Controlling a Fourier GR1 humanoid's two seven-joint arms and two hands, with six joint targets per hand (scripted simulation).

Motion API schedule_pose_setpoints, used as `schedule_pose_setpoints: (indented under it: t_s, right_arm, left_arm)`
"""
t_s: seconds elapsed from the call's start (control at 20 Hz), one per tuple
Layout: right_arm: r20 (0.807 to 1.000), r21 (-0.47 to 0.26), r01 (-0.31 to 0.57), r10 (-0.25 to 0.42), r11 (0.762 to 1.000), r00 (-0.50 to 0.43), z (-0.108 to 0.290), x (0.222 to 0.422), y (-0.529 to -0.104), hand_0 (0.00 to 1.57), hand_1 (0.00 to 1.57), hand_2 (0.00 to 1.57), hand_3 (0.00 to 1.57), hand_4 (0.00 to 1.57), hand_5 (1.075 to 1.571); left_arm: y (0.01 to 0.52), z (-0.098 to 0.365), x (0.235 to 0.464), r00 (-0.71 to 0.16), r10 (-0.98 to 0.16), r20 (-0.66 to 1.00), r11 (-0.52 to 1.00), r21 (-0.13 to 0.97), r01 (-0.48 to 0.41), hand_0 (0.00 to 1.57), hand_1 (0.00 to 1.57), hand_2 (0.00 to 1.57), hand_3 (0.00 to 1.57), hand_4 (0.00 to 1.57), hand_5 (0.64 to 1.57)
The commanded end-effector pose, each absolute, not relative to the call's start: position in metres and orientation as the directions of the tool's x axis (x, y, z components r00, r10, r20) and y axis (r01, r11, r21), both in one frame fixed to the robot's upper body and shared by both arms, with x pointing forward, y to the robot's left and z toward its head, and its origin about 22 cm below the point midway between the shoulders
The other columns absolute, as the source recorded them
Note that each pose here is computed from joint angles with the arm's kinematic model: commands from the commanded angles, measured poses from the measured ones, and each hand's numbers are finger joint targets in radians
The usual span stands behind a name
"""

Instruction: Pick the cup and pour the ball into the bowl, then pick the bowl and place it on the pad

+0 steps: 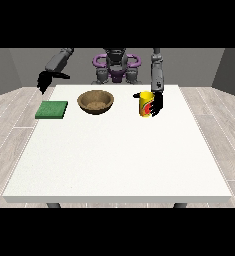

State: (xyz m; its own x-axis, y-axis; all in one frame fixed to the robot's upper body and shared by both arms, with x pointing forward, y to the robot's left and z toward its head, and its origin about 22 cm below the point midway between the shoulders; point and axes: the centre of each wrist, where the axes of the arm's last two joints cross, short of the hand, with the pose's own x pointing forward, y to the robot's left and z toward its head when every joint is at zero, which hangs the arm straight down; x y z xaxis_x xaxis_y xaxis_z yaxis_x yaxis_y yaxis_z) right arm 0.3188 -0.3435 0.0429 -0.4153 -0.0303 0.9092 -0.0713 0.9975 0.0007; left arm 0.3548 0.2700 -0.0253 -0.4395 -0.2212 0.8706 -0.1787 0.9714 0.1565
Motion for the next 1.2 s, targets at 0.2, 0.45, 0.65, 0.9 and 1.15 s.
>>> schedule_pose_setpoints:
  t_s: [0.2, 0.45, 0.65, 0.9, 1.15]
  right_arm:
    - [0.889, -0.002, -0.087, -0.038, 0.996, -0.456, 0.070, 0.325, -0.366, 0.00, 0.00, 0.00, 0.00, 0.00, 1.558]
    - [0.894, -0.007, -0.047, -0.014, 0.999, -0.447, 0.069, 0.320, -0.393, 0.00, 0.00, 0.00, 0.00, 0.00, 1.555]
    - [0.952, 0.028, -0.010, -0.029, 1.000, -0.304, 0.034, 0.311, -0.406, 0.00, 0.00, 0.00, 0.00, 0.00, 1.556]
    - [0.989, 0.026, 0.079, -0.014, 0.997, -0.150, -0.003, 0.280, -0.439, 0.00, 0.00, 0.10, 0.00, 0.00, 1.560]
    - [0.991, 0.039, 0.126, -0.023, 0.991, -0.129, -0.026, 0.264, -0.444, 0.00, 0.00, 0.00, 0.00, 0.00, 1.558]
  left_arm:
    - [0.267, -0.036, 0.359, -0.367, -0.512, 0.777, 0.847, 0.384, -0.369, 1.32, 1.32, 1.57, 1.57, 0.85, 1.508]
    - [0.277, -0.028, 0.366, -0.388, -0.555, 0.736, 0.824, 0.421, -0.380, 1.35, 1.35, 1.57, 1.57, 0.90, 1.507]
    - [0.257, -0.016, 0.372, -0.322, -0.651, 0.687, 0.756, 0.551, -0.353, 1.35, 1.35, 1.57, 1.57, 0.99, 1.532]
    - [0.199, -0.005, 0.376, -0.295, -0.714, 0.635, 0.698, 0.676, -0.235, 1.37, 1.37, 1.57, 1.57, 1.05, 1.558]
    - [0.162, -0.008, 0.373, -0.286, -0.818, 0.499, 0.565, 0.792, -0.233, 1.37, 1.37, 1.57, 1.57, 1.14, 1.566]
